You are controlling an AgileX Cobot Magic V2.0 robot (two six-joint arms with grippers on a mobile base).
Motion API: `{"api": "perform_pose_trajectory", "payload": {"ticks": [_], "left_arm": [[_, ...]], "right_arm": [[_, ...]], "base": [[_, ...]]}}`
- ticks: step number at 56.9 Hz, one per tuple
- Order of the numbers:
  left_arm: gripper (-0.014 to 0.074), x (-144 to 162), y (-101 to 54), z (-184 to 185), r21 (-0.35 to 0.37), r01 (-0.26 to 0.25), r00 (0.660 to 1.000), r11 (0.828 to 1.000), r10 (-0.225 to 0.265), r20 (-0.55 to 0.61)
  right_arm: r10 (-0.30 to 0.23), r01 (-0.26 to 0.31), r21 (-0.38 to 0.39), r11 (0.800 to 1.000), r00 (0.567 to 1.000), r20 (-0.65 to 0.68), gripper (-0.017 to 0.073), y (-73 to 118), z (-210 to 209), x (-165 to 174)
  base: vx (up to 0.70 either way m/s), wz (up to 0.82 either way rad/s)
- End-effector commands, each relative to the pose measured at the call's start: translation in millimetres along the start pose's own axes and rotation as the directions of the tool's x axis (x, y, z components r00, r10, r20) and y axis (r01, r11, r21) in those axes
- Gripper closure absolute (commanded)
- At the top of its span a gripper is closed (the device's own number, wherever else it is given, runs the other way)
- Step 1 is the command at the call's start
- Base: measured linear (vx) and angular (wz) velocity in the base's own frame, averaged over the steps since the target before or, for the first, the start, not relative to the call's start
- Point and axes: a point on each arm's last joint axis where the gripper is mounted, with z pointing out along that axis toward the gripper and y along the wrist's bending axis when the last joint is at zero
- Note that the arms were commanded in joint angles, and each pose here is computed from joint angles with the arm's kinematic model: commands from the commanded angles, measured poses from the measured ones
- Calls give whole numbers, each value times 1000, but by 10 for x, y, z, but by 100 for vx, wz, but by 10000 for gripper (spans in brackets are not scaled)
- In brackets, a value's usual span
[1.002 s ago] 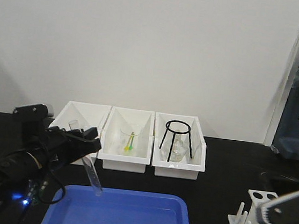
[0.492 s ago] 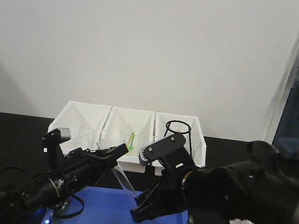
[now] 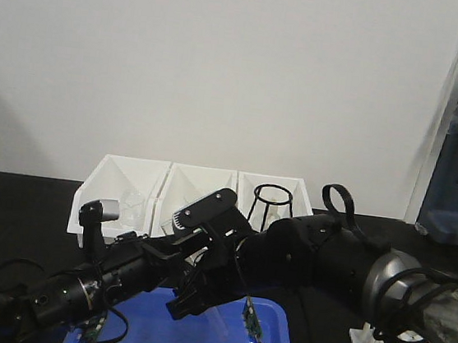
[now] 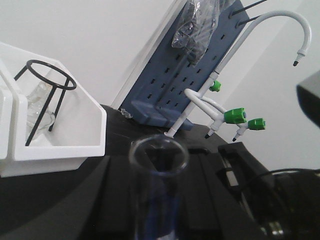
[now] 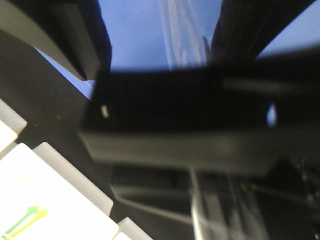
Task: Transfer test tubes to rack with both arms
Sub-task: 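Pass the test tube from the left gripper to the right gripper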
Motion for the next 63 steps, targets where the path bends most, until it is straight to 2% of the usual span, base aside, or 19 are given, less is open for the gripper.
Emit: {"api": "perform_pose_trajectory", "payload": {"ticks": [1, 7, 15, 28, 43, 54, 63], "left_arm": [[598, -295, -254, 10, 117, -20, 992, 993, 6, 123], [598, -295, -254, 10, 118, -16, 992, 993, 1, 122], [598, -294, -254, 10, 118, -15, 993, 993, 0, 122], [598, -292, -251, 11, 115, -14, 993, 993, 0, 120], [591, -292, -247, 11, 111, -13, 993, 994, 0, 119], [536, -295, -240, 10, 106, -11, 993, 994, -2, 121], [403, -311, -233, 9, 100, 1, 990, 995, -15, 137]], "right_arm": [[-13, 6, 47, 999, 990, 139, 69, -76, -270, -253], [-12, 5, 48, 999, 989, 146, 74, -78, -271, -259], [-12, 4, 52, 999, 988, 156, 130, -81, -273, -268], [-3, -5, 47, 999, 987, 160, 333, -78, -273, -272], [53, -57, 18, 998, 981, 184, 575, -61, -276, -292], [83, -88, 20, 996, 976, 201, 571, -81, -280, -303], [130, -138, 28, 990, 972, 198, 569, -179, -283, -273]], "base": [[0, 0], [0, 0], [0, 0], [0, 0], [0, 0], [0, 0], [0, 0]]}}
